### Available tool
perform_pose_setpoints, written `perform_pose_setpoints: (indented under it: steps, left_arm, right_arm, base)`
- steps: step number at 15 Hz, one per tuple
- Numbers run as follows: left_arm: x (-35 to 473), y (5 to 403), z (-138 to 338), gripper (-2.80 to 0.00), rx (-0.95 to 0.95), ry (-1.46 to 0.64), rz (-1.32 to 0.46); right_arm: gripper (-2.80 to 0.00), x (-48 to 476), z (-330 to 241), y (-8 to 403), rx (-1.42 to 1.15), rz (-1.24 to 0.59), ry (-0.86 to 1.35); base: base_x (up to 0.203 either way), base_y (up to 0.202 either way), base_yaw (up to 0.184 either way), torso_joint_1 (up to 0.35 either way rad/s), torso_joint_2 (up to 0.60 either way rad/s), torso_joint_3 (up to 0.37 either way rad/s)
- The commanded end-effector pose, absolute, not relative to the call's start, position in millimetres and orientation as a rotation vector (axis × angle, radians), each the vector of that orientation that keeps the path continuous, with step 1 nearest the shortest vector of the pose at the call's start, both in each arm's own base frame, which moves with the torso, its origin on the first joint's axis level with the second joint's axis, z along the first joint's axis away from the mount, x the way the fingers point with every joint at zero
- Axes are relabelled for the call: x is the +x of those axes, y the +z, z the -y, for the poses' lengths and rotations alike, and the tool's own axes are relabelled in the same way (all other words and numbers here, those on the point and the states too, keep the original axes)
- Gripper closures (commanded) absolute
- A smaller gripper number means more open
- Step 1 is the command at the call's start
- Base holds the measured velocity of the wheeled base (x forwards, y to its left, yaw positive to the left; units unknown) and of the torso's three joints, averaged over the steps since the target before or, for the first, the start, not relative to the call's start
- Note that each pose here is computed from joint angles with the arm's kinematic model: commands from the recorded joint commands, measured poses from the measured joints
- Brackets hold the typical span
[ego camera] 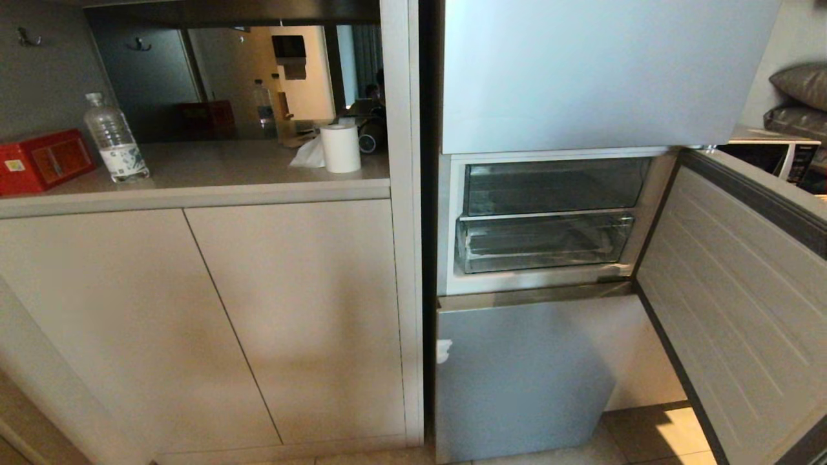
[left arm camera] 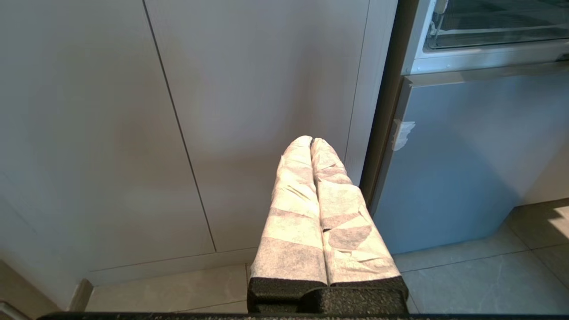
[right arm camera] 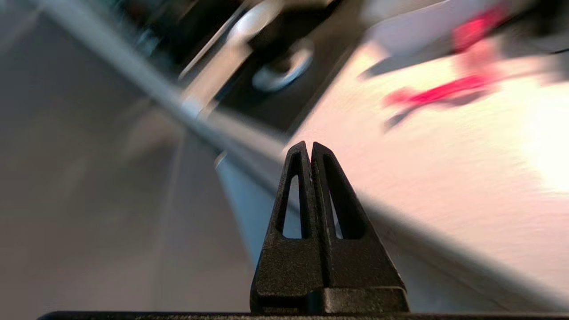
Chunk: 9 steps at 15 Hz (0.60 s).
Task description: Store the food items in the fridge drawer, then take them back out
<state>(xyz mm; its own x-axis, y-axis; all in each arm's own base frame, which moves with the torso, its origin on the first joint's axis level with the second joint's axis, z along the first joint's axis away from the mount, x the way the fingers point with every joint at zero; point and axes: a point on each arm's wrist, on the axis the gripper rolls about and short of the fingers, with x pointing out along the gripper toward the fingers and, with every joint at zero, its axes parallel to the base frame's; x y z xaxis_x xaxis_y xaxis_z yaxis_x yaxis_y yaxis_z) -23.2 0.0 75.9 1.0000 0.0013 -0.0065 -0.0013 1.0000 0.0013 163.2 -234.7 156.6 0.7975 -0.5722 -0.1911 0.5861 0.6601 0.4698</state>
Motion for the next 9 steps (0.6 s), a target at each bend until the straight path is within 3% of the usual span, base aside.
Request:
perform_pose_setpoints:
  steps: [1,9]
  left_arm:
    - [-23.4,75.9,0.0,0.00,0.002,0.002,-0.005]
    - [-23.4,75.9,0.0,0.00,0.002,0.002,-0.005]
  right_arm:
    - [0.00,189.6,193.7,138.7,0.507,-0.045,-0.556]
    - [0.00,235.3,43.1,136.3,0.424,-0.066,-0.245]
  base:
    - [0.000,0.000,0.000,0.000,0.00,0.000]
    - [0.000,0.000,0.000,0.000,0.00,0.000]
